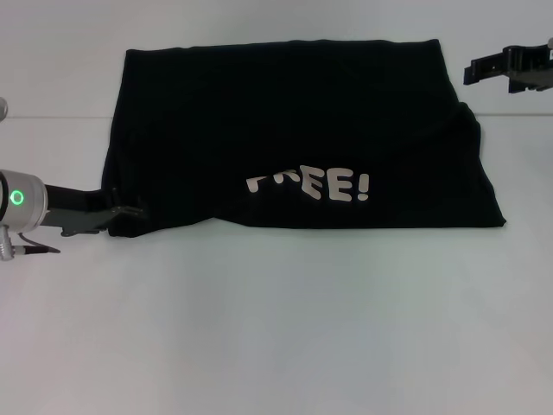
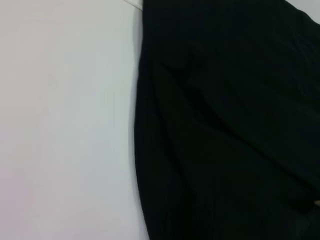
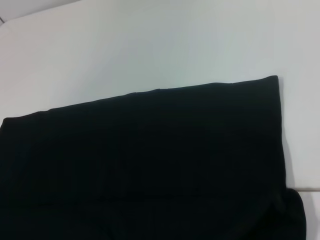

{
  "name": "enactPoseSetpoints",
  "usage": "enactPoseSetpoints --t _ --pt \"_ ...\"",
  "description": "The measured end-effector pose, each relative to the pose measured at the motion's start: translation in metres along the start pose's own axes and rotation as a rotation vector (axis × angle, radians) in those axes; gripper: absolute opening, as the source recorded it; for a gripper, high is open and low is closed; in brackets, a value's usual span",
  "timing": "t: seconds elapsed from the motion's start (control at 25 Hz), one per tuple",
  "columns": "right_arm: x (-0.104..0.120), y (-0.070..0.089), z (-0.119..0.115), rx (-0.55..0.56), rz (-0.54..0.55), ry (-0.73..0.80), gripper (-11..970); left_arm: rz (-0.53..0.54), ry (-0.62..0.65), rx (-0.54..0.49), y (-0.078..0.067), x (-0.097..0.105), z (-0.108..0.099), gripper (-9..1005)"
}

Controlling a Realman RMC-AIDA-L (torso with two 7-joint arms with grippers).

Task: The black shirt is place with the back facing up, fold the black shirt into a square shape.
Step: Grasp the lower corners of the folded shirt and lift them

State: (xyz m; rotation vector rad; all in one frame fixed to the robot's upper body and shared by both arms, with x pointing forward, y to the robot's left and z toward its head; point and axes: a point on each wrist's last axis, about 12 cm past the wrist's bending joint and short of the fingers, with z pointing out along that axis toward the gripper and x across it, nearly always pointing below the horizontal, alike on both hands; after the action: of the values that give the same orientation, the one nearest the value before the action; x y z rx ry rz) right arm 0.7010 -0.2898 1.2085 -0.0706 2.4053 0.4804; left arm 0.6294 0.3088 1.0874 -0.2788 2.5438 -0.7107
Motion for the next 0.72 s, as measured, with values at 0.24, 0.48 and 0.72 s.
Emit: enactPoseSetpoints --t 0.24,0.48,0.72 --pt "0.0014 -0.0030 -0.0007 0.003 0.006 0.000 828 0.012 -0.019 -0.016 0.0001 -0.0031 0.0003 509" --pt "0.0020 -0.0049 -0.0013 0.007 0.007 0.001 825 0.018 -0.021 -0.029 0.0028 -0.0029 -0.0003 399" --pt "0.0018 -0.0049 -0.0016 0.007 0.006 0.001 821 0.027 -0.013 -0.040 0.0036 -0.0021 -0.0001 193"
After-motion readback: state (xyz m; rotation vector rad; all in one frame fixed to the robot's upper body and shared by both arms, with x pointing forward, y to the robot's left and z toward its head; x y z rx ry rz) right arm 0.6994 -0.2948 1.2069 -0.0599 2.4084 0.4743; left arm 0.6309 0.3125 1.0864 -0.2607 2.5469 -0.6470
